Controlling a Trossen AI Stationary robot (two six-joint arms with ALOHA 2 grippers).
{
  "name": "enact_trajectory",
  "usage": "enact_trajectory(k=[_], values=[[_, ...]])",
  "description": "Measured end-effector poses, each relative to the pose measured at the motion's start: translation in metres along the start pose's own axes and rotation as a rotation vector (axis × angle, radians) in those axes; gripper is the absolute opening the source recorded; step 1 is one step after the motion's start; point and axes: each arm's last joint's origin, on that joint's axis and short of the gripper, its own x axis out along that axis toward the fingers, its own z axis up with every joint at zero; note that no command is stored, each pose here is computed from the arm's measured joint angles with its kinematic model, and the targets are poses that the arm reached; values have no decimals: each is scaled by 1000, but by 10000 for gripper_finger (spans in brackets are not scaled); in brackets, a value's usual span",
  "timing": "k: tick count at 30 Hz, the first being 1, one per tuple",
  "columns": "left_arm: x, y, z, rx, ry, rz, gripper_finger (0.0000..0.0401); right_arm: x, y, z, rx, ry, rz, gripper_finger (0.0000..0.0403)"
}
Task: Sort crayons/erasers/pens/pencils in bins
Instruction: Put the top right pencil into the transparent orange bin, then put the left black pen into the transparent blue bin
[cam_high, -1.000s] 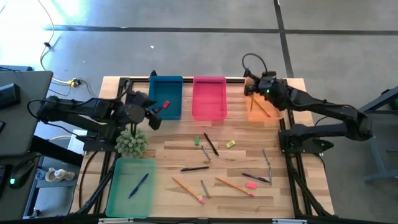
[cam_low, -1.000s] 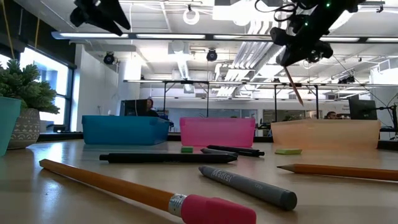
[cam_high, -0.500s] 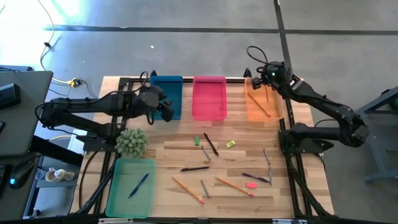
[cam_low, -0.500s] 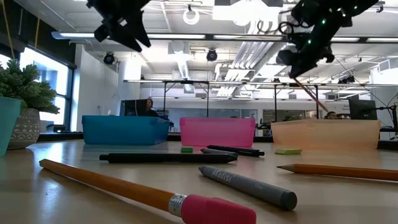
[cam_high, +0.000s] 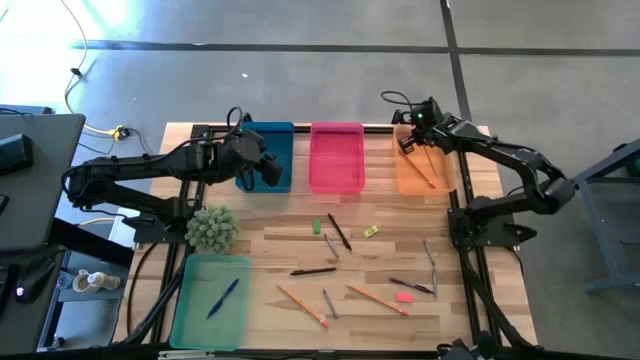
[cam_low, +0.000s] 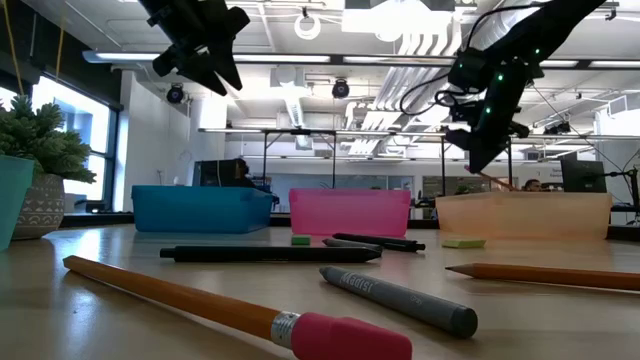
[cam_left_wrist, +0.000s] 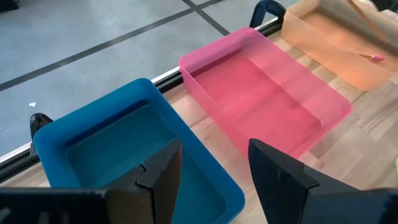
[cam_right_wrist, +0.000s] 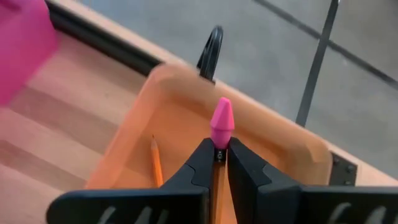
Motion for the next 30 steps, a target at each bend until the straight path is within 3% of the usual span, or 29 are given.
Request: enact_trajectory(k=[9, 17, 30], values=[[0, 0, 0, 0, 0, 0, 172, 35, 11, -10, 0, 160, 4, 13], [0, -1, -1, 0, 18, -31, 172, 46, 15, -15, 4, 216, 27, 18], [0, -3, -2, 2, 56, -95, 172, 42, 13, -16, 35, 231, 78, 115]])
